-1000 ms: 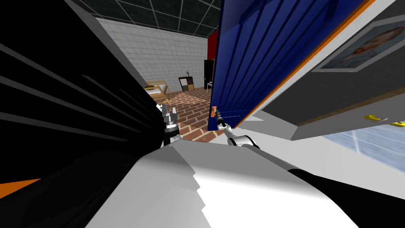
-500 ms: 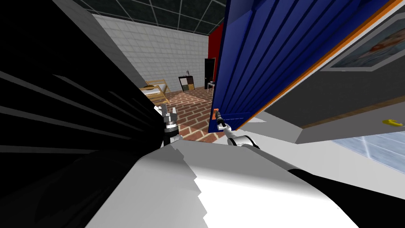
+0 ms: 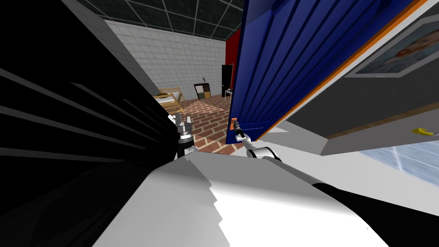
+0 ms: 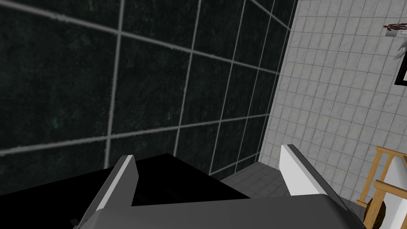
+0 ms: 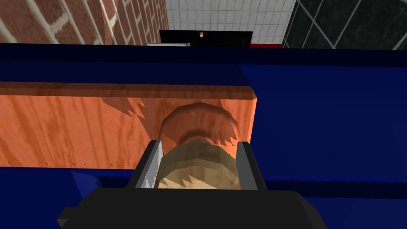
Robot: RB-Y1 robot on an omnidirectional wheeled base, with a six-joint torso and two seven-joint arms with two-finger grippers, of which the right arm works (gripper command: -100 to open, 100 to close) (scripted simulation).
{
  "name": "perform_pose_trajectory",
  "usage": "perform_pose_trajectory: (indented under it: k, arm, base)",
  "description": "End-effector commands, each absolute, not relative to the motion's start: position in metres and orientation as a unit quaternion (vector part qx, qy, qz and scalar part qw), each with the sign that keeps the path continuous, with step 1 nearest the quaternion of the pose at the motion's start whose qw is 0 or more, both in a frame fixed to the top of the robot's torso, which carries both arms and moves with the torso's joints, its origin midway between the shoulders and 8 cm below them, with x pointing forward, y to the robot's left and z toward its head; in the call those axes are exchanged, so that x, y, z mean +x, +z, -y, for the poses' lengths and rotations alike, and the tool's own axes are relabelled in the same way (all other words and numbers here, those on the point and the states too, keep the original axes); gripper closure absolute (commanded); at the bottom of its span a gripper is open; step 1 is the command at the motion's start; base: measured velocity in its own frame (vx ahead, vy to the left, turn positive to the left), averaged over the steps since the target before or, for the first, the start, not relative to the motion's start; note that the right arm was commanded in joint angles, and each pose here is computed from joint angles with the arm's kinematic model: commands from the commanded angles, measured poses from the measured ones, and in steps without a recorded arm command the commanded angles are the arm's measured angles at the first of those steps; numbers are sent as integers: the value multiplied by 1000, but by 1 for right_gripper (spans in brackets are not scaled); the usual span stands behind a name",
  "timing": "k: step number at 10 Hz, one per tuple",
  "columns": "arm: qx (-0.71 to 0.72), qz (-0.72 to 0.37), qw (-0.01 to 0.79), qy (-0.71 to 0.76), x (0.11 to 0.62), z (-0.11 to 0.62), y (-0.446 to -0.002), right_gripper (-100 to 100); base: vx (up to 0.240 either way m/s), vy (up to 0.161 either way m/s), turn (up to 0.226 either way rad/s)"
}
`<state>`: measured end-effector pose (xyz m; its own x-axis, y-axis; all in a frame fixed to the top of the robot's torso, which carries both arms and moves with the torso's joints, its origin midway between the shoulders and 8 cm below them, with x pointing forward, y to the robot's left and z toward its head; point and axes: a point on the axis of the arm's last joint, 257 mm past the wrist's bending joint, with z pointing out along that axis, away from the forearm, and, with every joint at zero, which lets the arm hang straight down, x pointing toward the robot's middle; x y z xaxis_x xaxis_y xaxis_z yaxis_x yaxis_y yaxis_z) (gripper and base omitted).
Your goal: Push the door open
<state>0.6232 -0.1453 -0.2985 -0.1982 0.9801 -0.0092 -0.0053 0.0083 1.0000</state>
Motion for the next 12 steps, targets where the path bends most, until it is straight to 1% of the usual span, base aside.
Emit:
perform_pose_trajectory:
  k: [1, 4, 8, 11, 12]
  arm:
    - [448, -545, 455, 542, 624, 154, -299, 100]
    - [455, -543, 459, 536, 624, 165, -302, 100]
    - [463, -533, 470, 529, 627, 184, -299, 100]
    - [474, -525, 479, 520, 628, 205, -299, 100]
    - [483, -533, 473, 510, 623, 208, -315, 100]
  base:
    - [101, 41, -24]
    - [145, 84, -33]
    - [119, 60, -23]
    - [143, 112, -48]
    - [131, 99, -51]
